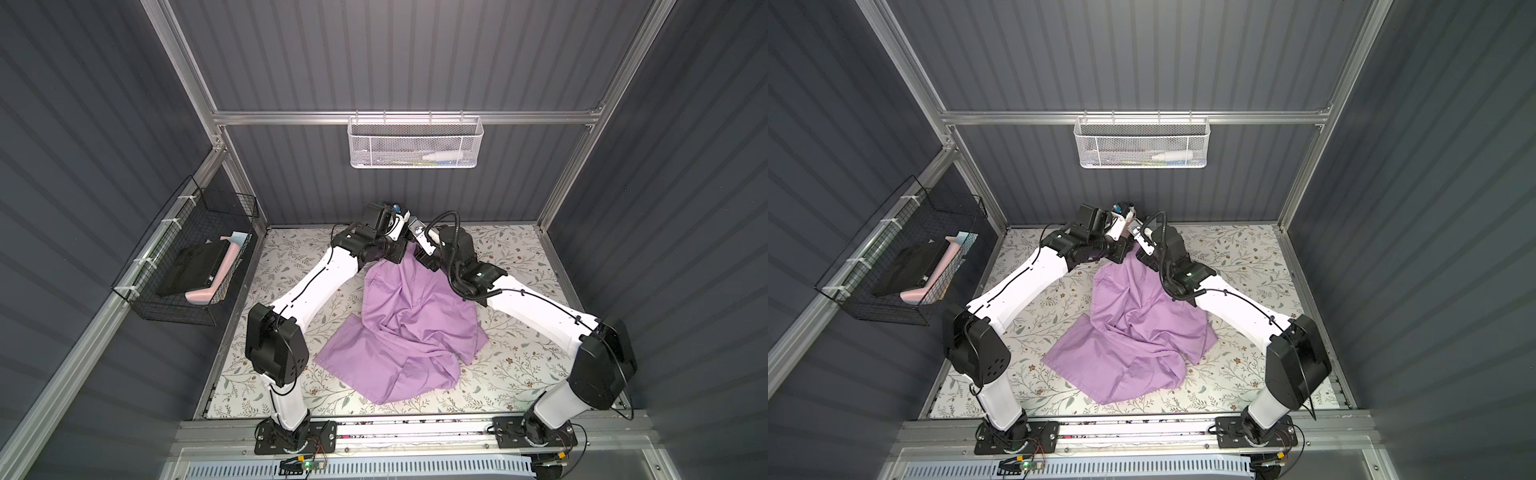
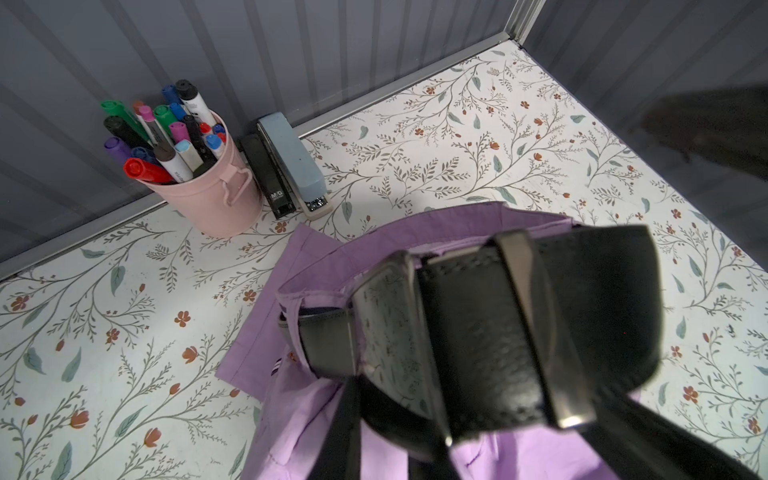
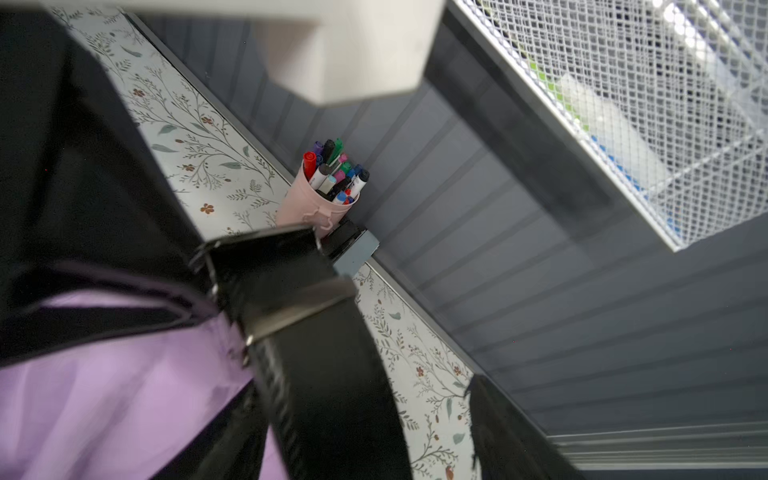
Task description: Remove the belt from the trousers
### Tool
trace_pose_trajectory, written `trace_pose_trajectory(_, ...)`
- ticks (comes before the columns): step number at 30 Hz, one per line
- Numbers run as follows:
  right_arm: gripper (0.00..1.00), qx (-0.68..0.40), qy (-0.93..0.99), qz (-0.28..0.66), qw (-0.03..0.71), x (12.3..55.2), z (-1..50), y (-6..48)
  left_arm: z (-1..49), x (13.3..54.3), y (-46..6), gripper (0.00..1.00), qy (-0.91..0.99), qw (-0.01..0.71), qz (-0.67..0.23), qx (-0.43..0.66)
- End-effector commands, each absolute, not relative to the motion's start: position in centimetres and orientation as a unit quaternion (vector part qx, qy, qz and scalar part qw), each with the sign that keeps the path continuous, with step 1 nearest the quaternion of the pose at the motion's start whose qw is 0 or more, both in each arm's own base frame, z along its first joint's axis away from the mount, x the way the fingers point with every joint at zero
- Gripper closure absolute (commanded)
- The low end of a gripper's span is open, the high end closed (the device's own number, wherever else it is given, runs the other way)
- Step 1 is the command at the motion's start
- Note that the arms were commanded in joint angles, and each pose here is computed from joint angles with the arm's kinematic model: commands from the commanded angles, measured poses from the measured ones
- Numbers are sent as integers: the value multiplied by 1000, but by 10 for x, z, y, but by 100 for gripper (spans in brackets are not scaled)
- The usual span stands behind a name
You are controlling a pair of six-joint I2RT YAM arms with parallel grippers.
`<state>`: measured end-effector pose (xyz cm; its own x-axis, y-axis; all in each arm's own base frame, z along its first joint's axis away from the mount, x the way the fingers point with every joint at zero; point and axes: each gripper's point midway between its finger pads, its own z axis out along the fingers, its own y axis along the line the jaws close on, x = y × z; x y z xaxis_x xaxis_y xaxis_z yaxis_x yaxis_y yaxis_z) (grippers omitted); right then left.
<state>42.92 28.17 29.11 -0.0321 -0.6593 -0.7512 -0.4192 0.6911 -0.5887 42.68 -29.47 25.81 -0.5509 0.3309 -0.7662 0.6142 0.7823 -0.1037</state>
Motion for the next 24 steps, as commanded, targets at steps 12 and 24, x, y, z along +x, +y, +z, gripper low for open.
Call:
trace_pose_trajectory(12,100,-260,680,-30,685,437,372,288,256,418,-308,36,860,375,-240,250)
trace_pose_trajectory(24,100,23,608,193,769,418,461,187,189,485,-261,25,890,336,-304,41)
